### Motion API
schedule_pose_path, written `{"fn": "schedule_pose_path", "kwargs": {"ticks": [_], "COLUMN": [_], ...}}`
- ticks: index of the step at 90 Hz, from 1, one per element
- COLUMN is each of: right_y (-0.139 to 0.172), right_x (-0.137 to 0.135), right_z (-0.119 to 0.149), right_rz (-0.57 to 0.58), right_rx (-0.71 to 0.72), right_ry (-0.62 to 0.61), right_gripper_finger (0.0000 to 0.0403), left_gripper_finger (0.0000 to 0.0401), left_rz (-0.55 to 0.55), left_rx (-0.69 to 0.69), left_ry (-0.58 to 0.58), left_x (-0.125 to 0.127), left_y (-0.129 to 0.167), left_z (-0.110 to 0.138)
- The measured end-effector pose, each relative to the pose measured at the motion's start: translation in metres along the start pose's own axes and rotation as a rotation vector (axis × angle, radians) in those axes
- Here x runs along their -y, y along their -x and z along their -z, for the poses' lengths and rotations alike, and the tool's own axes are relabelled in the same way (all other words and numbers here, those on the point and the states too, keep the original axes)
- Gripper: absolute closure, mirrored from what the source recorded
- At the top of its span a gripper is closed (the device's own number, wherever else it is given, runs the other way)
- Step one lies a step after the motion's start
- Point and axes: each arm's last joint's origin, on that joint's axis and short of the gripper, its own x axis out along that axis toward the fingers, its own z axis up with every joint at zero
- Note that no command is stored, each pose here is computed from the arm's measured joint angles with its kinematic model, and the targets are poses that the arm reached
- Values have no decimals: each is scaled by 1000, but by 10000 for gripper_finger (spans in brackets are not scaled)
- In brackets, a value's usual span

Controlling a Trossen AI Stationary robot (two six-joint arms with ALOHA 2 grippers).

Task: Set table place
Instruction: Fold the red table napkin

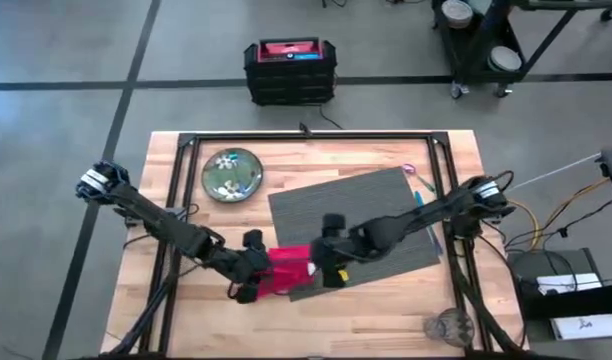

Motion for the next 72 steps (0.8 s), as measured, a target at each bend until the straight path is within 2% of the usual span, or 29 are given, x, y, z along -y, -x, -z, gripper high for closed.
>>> {"fn": "schedule_pose_path", "kwargs": {"ticks": [16,22,33,52,66,72], "right_y": [2,-5,-8,-20,-22,-22], "right_x": [3,2,-1,-5,-4,-4], "right_z": [35,53,70,77,81,81], "right_rz": [25,34,3,-46,-41,-33], "right_rx": [-1,-41,19,143,126,129], "right_ry": [-130,-157,-233,-274,-250,-244], "right_gripper_finger": [197,199,197,188,183,182], "left_gripper_finger": [280,266,233,201,206,213], "left_rz": [-26,-44,-88,-136,-177,-176], "left_rx": [-29,-59,-144,-289,-378,-366], "left_ry": [-64,-74,-121,-163,-190,-178], "left_x": [4,4,2,5,5,7], "left_y": [-21,-28,-40,-53,-59,-61], "left_z": [-13,-18,-25,-32,-28,-29]}}
